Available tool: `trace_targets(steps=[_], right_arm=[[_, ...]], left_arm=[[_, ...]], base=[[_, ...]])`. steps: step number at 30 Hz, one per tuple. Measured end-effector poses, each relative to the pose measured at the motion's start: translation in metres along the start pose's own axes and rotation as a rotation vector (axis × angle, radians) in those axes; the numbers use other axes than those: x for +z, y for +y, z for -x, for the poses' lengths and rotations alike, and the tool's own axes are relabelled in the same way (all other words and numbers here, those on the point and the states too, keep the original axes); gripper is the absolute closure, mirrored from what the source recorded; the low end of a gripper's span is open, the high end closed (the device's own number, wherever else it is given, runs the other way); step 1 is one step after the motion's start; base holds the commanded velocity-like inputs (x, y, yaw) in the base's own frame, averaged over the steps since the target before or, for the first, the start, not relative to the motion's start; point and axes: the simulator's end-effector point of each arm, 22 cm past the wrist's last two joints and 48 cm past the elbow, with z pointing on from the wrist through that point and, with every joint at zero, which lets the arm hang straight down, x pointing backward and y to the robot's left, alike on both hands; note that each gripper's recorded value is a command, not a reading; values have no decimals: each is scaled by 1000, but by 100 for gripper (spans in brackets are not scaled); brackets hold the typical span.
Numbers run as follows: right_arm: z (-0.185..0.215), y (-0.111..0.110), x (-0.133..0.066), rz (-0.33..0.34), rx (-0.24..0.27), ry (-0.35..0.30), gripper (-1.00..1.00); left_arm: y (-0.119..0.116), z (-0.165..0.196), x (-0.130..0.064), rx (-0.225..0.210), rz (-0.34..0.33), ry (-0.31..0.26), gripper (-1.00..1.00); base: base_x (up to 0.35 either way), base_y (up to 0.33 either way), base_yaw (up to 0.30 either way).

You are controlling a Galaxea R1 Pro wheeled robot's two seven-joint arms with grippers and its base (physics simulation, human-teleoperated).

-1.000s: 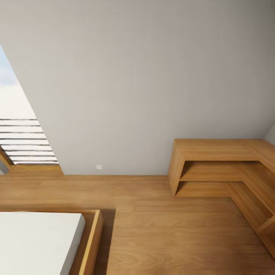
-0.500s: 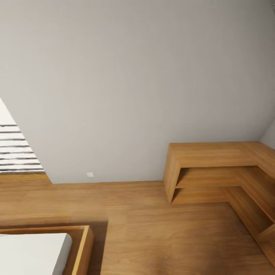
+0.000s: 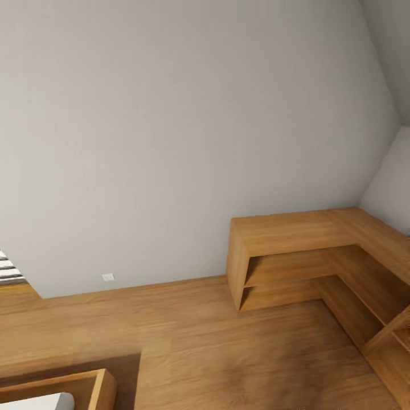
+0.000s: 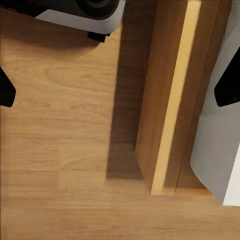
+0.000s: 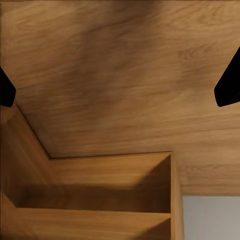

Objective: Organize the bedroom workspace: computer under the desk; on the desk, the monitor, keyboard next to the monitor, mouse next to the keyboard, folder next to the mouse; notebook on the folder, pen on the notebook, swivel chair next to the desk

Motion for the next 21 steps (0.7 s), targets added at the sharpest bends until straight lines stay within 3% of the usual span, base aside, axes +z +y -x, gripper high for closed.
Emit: trace_targets(steps=[21], right_arm=[[4,0,1,0,1,-10,-100]], left_arm=[[0,4,1,-4,0,-10,-100]], base=[[17,-2,-247]])
